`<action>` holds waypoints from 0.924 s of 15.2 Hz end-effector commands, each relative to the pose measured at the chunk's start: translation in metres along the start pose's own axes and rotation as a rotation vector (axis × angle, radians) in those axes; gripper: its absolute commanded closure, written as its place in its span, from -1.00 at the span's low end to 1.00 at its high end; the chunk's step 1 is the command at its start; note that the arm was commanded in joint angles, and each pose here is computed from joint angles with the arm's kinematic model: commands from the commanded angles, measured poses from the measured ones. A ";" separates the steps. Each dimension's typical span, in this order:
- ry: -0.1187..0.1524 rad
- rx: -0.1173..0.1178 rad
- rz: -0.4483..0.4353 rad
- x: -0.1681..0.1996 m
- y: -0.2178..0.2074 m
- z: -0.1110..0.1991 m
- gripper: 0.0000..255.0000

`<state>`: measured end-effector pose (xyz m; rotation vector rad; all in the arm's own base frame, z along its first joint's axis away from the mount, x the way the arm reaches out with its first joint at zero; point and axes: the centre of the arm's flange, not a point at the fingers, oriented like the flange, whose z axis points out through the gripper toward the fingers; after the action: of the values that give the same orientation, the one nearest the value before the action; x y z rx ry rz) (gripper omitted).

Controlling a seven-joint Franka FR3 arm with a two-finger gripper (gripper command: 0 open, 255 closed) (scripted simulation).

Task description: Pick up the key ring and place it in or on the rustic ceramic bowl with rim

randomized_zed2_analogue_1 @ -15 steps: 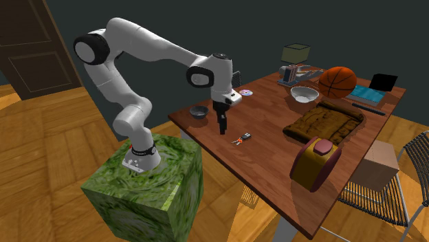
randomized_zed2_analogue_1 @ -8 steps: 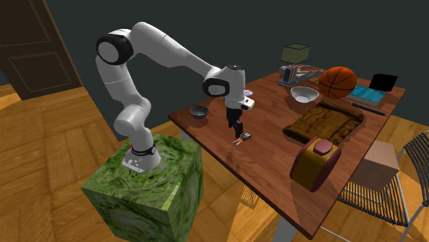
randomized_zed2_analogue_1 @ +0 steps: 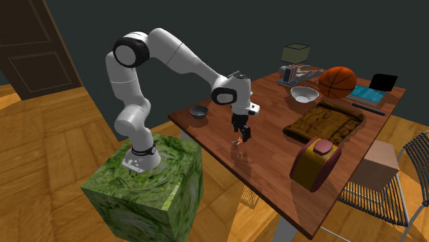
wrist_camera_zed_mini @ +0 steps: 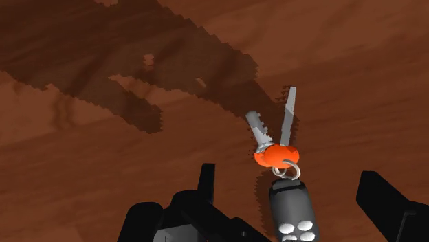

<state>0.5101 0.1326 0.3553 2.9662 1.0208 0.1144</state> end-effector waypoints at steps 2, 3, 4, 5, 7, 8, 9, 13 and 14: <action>0.001 0.000 -0.001 0.001 0.000 0.017 -1.00; 0.001 0.000 -0.001 0.001 0.000 0.021 -1.00; 0.001 0.000 -0.001 0.001 0.000 0.021 -1.00; 0.001 0.000 -0.001 0.001 0.000 0.021 -1.00; 0.001 0.000 -0.001 0.001 0.000 0.021 -1.00; 0.001 0.000 -0.001 0.001 0.000 0.021 -1.00; 0.001 0.000 -0.001 0.001 0.000 0.021 -1.00; 0.001 0.000 -0.001 0.001 0.000 0.020 1.00; 0.001 0.000 -0.001 0.001 0.000 0.020 1.00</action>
<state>0.5119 0.1350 0.3361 2.9649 1.0253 0.1189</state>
